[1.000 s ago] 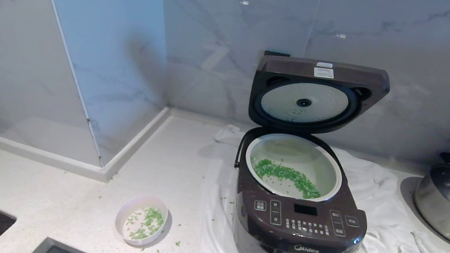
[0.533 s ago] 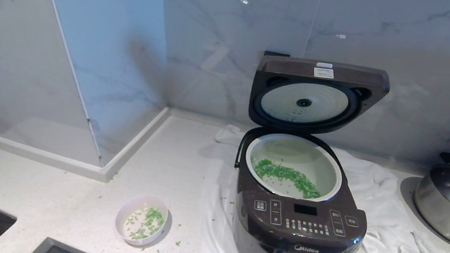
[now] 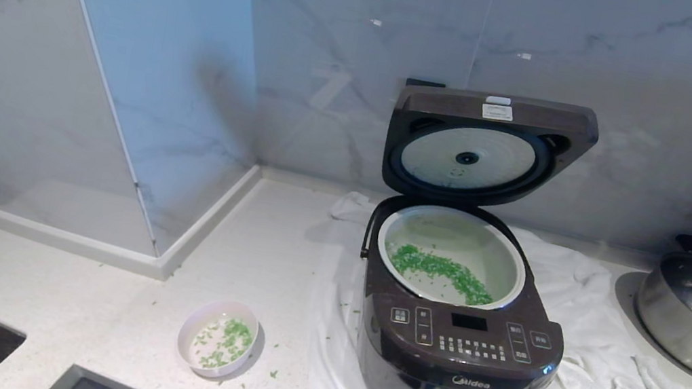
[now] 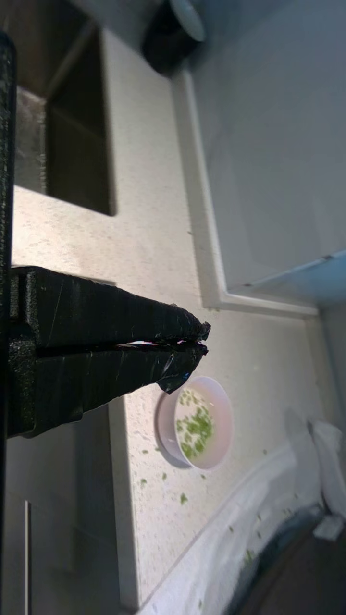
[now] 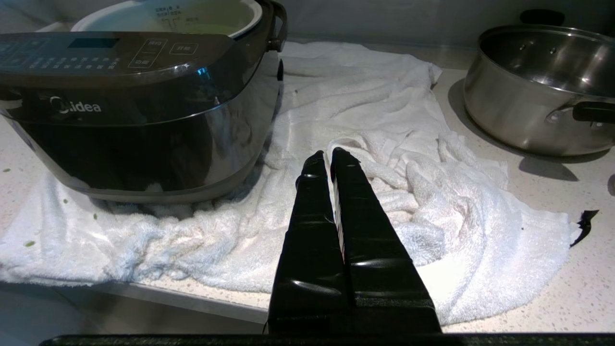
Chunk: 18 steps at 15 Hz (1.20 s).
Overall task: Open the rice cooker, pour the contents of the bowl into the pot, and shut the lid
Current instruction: Turn off the tap
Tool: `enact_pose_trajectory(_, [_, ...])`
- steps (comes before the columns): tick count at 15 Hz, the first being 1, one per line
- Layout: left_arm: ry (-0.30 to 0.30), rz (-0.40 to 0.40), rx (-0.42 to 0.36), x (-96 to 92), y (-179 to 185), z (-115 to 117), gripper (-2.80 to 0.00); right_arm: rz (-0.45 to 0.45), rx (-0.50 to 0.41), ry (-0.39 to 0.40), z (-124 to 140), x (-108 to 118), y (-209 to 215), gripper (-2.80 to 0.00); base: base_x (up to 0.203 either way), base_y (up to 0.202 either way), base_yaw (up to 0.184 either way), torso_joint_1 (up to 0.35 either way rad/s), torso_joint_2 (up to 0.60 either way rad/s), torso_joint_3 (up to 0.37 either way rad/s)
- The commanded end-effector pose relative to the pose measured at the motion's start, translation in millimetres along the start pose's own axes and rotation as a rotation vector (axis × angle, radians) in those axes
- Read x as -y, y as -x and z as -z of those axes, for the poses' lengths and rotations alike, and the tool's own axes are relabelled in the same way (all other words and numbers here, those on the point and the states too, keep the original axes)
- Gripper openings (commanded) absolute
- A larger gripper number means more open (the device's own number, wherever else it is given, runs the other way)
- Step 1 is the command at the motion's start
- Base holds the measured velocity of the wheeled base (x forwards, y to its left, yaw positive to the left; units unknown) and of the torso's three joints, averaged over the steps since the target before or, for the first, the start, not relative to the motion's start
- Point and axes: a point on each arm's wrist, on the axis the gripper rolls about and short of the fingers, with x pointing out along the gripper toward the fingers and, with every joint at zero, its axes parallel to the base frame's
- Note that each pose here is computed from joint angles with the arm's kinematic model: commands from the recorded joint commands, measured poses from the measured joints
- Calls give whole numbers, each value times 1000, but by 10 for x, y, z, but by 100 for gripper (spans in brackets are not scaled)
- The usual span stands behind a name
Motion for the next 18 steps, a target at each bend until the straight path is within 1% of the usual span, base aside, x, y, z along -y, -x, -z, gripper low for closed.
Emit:
enact_pose_trajectory(1, [42,-26,-21,27,-36,147,-280,-1,0,0,0,0,0,-280,0,0,0,0,0,0])
enact_pose_trajectory(2, [76,-27,-46,46,-66,237,-280,0,0,0,0,0,0,-280,0,0,0,0,0,0])
enact_pose_trajectory(5, [143,-35,-67,48,-62,255,-280,0,0,0,0,0,0,-280,0,0,0,0,0,0])
enact_pose_trajectory(6, [170,-57,-69,43,-62,255,-280,-1,0,0,0,0,0,-280,0,0,0,0,0,0])
enact_pose_trajectory(7, [182,-72,-75,39,-59,253,-280,0,-1,-4,0,0,-1,-280,0,0,0,0,0,0])
enact_pose_trajectory(9, [171,-70,-73,40,-63,255,-280,2,-1,-7,0,0,-1,-280,0,0,0,0,0,0])
enact_pose_trajectory(18, [170,-72,-56,39,-69,256,-280,2,0,-7,0,0,0,-280,0,0,0,0,0,0])
